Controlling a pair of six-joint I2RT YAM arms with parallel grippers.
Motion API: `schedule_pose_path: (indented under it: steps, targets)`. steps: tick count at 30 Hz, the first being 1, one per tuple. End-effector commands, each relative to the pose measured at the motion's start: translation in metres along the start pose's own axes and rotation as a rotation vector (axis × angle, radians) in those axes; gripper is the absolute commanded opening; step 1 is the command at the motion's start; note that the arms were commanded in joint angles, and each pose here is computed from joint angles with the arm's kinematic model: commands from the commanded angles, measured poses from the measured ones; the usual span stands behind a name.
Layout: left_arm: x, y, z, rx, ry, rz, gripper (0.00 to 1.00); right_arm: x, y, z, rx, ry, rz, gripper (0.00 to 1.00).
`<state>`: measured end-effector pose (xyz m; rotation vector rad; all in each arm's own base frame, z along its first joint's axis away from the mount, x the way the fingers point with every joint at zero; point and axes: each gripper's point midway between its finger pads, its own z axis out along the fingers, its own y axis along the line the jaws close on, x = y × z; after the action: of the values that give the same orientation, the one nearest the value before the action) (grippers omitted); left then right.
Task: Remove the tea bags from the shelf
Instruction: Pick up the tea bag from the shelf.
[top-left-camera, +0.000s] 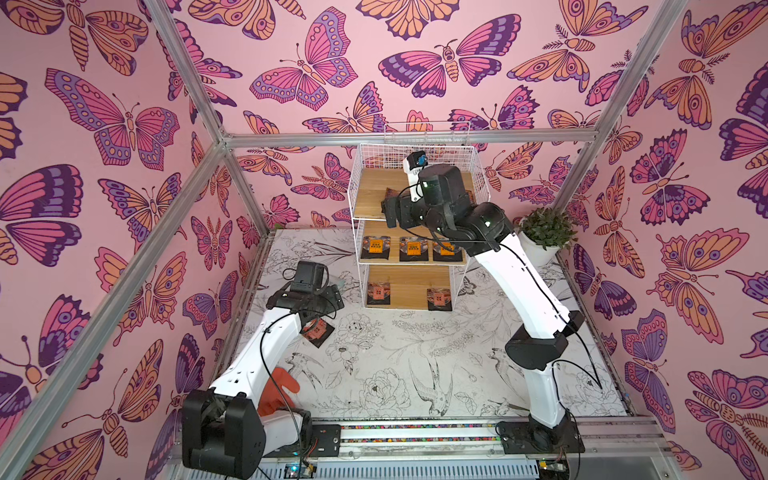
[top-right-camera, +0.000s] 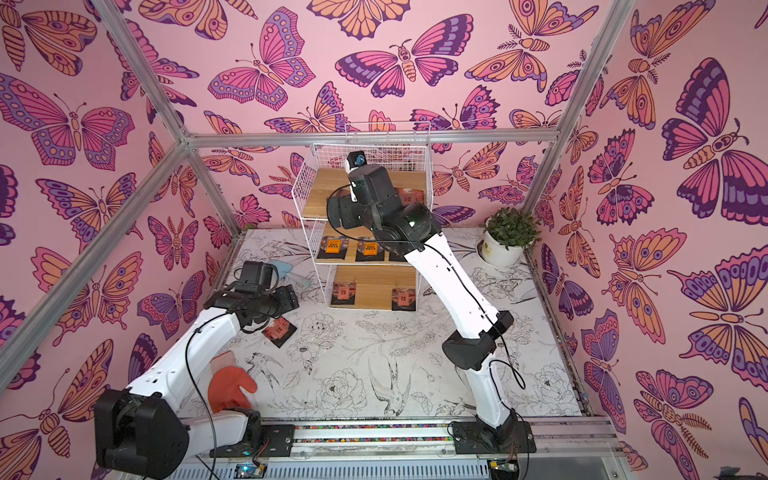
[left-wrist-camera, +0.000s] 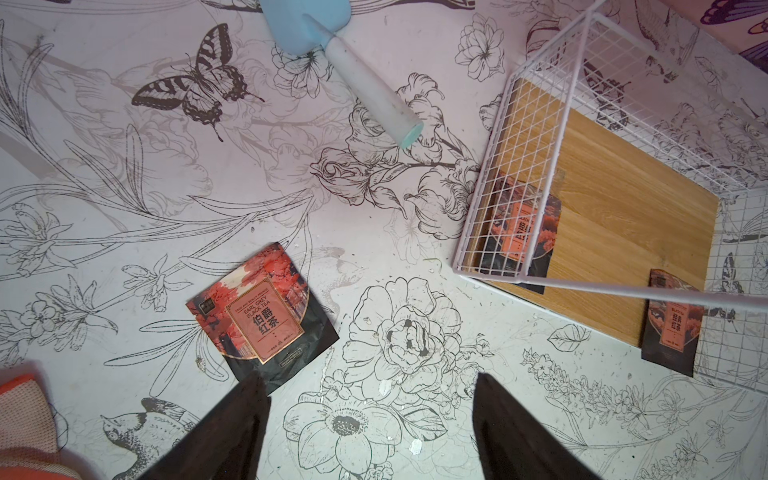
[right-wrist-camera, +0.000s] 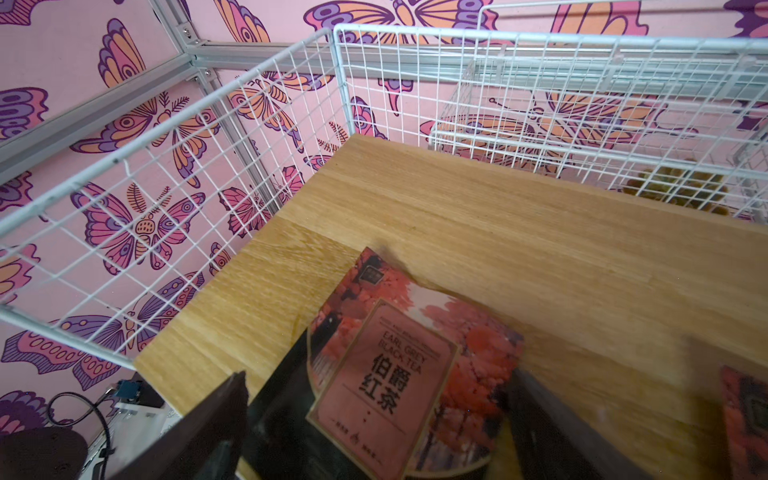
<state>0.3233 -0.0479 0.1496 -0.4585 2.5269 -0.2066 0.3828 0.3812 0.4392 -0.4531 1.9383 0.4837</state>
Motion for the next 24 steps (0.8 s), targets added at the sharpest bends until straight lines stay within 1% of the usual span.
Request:
schedule_pose_path:
  steps: [1, 10, 17, 22, 24]
  targets:
    - [-0.001, 0.001, 0.002, 0.002, -0.001, -0.001, 0.81, 0.034, 0.007, 0.016, 0.006, 0.109, -0.043, 0.99]
    - [0.0, 0.002, 0.003, -0.003, 0.001, -0.001, 0.81, 0.044, 0.002, 0.014, 0.121, 0.125, -0.152, 0.99]
    - [-0.001, -0.001, 0.002, 0.013, 0.0, 0.002, 0.81, 0.052, 0.0, 0.009, 0.129, 0.16, -0.17, 1.0]
    - [-0.002, -0.002, 0.001, 0.018, -0.004, 0.001, 0.8, 0.061, -0.002, 0.011, 0.134, 0.196, -0.19, 0.96]
    - [-0.003, -0.003, 0.001, 0.02, -0.005, 0.004, 0.8, 0.066, -0.002, 0.013, 0.137, 0.214, -0.199, 0.93]
